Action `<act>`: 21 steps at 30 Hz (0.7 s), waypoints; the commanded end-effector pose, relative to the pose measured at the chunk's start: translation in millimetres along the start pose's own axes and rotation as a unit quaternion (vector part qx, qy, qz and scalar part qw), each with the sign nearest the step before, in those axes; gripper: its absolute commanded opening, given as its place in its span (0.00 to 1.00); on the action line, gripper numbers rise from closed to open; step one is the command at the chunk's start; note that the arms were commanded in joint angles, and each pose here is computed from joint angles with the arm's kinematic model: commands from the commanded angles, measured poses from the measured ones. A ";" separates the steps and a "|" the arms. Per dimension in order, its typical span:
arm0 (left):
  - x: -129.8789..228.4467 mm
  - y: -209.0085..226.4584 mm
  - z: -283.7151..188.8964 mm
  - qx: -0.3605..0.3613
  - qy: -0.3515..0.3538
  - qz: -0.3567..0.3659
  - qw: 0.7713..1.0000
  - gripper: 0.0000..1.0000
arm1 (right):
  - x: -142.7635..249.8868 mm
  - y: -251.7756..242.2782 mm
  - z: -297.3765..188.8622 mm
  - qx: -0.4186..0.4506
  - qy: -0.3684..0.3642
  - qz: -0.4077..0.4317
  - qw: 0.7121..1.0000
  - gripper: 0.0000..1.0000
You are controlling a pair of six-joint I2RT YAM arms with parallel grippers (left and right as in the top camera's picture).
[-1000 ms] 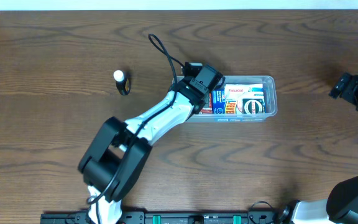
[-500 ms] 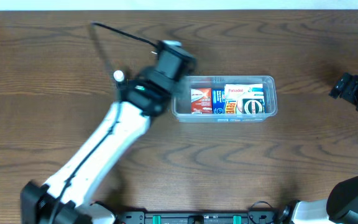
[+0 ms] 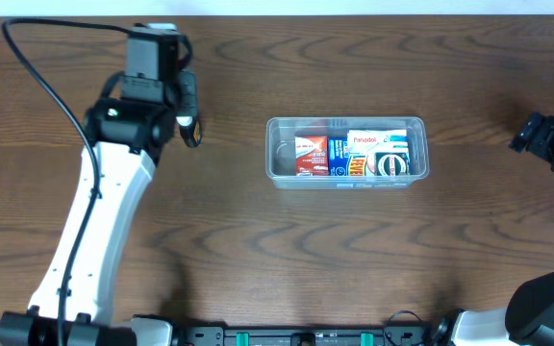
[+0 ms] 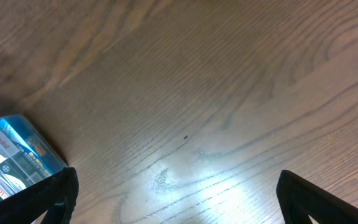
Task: Pack container
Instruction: 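Lower left gripper over the white-capped bottle and grasp it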
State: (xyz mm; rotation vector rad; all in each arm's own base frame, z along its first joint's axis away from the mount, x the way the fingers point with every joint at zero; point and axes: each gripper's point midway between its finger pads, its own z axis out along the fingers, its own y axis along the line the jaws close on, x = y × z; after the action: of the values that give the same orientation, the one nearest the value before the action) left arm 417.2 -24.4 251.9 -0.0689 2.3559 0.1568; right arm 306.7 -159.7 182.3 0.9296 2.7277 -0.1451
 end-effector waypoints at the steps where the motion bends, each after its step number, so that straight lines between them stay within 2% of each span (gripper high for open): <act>1: 3.1 -10.9 20.7 0.066 0.023 -0.007 0.998 0.26 | -4.0 -3.1 -3.8 0.004 -0.008 0.009 1.000 0.99; 2: 3.1 -11.8 24.7 0.074 0.025 -0.010 0.997 0.34 | -4.0 -3.1 -3.8 0.004 -0.008 0.009 1.000 0.99; 3: 3.2 -12.0 28.9 0.078 0.026 -0.013 0.996 0.38 | -4.0 -3.1 -3.8 0.004 -0.008 0.009 1.000 0.99; 6: 2.7 -9.3 40.9 0.073 0.027 -0.013 0.997 0.44 | -4.0 -3.1 -3.8 0.004 -0.008 0.009 1.000 0.99; 12: 8.4 -12.4 58.2 0.073 0.037 0.022 0.996 0.74 | -4.0 -3.1 -3.8 0.004 -0.008 0.009 1.000 0.99; 18: 29.1 -14.5 75.7 0.072 0.078 0.034 0.994 0.82 | -4.0 -3.1 -3.8 0.004 -0.008 0.009 1.000 0.99; 21: 39.7 -16.0 86.9 0.072 0.097 0.047 0.992 0.82 | -4.0 -3.1 -3.8 0.004 -0.008 0.009 1.000 0.99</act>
State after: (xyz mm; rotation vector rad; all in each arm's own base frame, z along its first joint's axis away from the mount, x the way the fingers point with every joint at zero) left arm 448.2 -28.3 172.0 0.0555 2.5307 0.0219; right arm 306.8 -159.8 182.3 0.9295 2.7273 -0.1452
